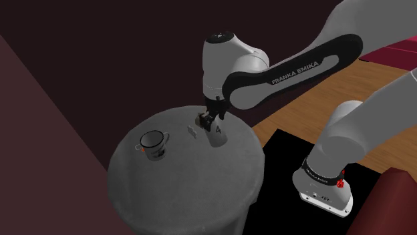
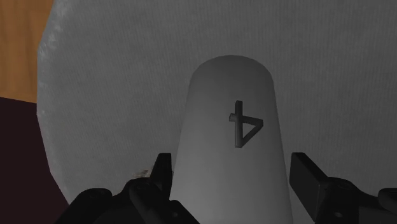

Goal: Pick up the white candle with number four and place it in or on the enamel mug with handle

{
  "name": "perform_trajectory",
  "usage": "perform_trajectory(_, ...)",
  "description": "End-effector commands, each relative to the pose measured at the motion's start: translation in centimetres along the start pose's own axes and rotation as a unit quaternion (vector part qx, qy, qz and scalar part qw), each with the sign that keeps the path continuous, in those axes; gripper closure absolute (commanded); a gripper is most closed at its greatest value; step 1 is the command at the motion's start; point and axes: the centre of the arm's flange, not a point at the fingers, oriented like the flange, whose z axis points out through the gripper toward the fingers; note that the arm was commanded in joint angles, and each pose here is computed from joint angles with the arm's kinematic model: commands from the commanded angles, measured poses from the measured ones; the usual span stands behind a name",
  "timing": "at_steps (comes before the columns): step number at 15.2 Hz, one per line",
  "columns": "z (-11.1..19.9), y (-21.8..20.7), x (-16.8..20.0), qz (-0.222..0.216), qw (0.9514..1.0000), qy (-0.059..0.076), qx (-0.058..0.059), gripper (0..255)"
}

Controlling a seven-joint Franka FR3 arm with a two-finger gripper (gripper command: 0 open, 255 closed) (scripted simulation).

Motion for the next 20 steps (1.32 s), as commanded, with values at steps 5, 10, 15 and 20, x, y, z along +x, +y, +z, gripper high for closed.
perform_trajectory(5,-3.2,0.4,0.4,0.000,1.0000,0.000,0.000,255)
perform_trajectory(10,-5.8,0.6,0.8,0.000,1.0000,0.000,0.000,255)
perform_trajectory(15,-8.4,0.8,1.2,0.000,1.0000,0.000,0.000,255)
perform_trajectory(20,-11.0,1.1,1.6,0.000,1.0000,0.000,0.000,255)
